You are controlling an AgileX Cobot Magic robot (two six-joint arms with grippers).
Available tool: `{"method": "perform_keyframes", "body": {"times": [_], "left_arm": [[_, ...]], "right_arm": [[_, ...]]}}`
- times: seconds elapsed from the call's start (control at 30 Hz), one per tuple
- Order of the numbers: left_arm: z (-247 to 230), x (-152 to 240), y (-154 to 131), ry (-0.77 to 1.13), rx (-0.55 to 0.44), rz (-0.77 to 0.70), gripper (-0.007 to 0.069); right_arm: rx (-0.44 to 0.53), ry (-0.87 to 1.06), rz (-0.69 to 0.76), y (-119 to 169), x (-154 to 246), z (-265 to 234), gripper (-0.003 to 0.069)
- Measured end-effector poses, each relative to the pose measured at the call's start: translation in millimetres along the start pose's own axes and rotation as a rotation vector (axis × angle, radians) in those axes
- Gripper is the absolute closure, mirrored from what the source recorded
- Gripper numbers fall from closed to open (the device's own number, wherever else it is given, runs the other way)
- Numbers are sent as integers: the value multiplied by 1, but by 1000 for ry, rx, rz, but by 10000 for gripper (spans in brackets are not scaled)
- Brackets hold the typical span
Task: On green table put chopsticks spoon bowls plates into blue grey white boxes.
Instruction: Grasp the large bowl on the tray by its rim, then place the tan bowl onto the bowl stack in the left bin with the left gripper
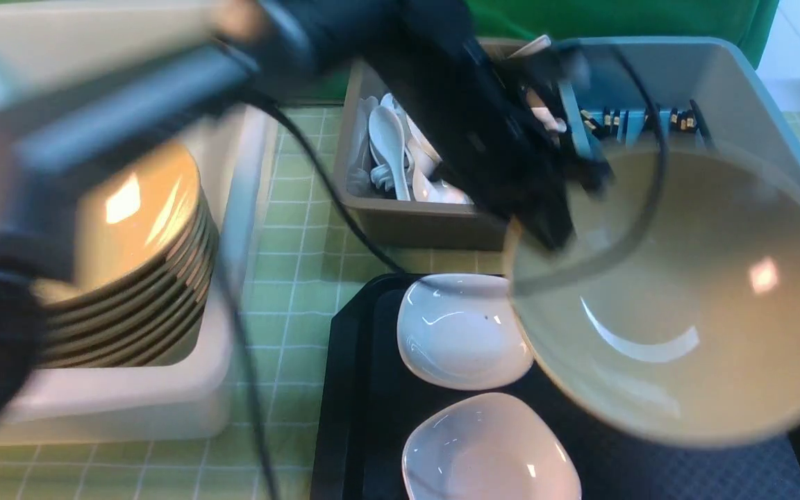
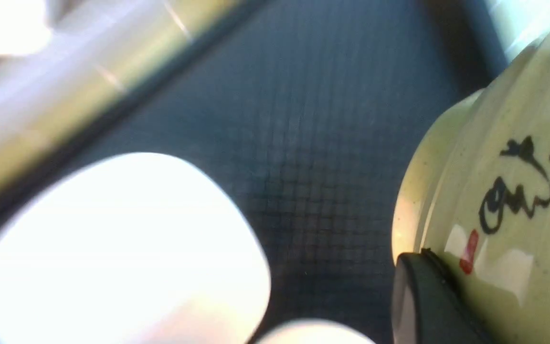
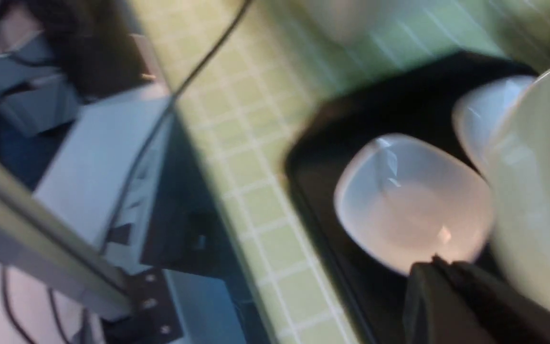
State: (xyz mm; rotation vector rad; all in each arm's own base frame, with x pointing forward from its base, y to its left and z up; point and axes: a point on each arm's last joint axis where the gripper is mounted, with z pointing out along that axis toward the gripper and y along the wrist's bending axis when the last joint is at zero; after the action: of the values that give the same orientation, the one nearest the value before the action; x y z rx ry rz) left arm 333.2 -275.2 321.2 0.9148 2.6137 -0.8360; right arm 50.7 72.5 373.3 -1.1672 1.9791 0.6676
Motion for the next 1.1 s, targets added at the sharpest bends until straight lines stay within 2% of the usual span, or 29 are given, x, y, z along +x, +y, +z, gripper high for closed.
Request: {"method": "perform_keyframes", "body": {"times": [0.03,0.13,0.2,0.3,0.33,0.43,0.57,0.77,0.93,1.1], "left_arm": [[-41,2,4,-71,-17,-11,610],[-97,15,20,-174,-58,-74,610],[-115,24,31,-203,-79,-115,610],[-161,63,65,-265,-120,-259,610],[-184,87,82,-311,-147,-343,610],[-213,121,98,-401,-193,-458,610],[-258,198,125,-598,-339,-707,610],[-264,260,151,-717,-491,-1012,610],[-247,269,169,-638,-501,-1078,610],[-236,264,174,-580,-507,-1100,610]], "right_arm": [[-33,6,-11,-4,-4,5,621],[-81,24,11,-17,-13,16,621],[-93,27,25,-22,-17,21,621],[-124,21,27,-32,-26,30,617],[-129,22,21,-35,-27,33,615],[-128,23,17,-41,-29,38,613],[-108,13,28,-50,-32,45,612],[-109,22,50,-57,-33,52,612],[-111,25,53,-58,-33,53,612],[-112,24,54,-58,-33,53,608]]}}
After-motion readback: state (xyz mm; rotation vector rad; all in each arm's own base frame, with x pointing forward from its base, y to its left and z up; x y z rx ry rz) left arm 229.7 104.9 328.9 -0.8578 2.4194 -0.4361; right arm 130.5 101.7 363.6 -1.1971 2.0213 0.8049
